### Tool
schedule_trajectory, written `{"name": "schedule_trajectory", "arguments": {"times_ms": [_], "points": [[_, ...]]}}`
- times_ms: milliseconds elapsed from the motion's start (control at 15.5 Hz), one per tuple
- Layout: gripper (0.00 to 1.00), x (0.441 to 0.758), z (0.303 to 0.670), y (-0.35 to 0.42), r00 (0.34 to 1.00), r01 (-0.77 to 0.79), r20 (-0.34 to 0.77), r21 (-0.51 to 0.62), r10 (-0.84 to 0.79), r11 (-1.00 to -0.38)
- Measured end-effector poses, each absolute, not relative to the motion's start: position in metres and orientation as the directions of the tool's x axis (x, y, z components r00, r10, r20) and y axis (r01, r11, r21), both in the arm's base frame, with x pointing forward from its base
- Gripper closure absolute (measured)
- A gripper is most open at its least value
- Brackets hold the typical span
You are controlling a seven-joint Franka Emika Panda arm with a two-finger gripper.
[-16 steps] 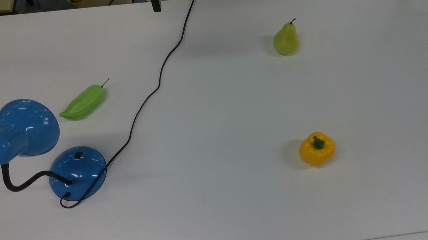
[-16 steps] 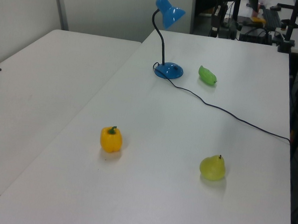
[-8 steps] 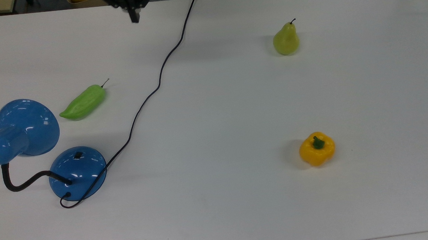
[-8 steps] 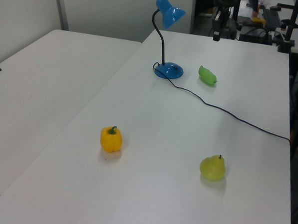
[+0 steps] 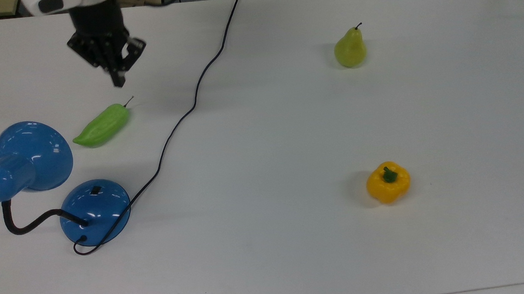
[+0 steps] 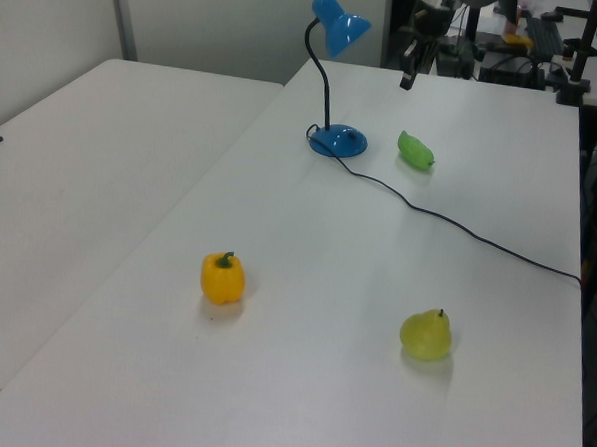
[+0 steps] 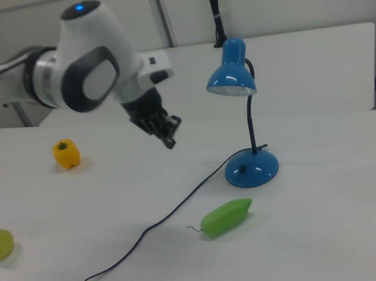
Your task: Turn on desk lamp
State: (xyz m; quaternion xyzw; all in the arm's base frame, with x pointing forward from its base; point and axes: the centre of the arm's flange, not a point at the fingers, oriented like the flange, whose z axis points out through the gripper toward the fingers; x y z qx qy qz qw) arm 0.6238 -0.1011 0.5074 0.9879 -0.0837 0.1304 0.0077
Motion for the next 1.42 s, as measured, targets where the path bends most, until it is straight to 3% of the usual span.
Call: {"name": "schedule_trajectory", "arguments": {"times_ms": [968, 1419], "points": [[0.99, 0.686, 0.361, -0.163, 0.844, -0.189, 0.528, 0.132, -0.092, -0.973], [0.99, 0.698, 0.336, -0.168, 0.847, -0.175, 0.527, 0.157, -0.067, -0.972]]}}
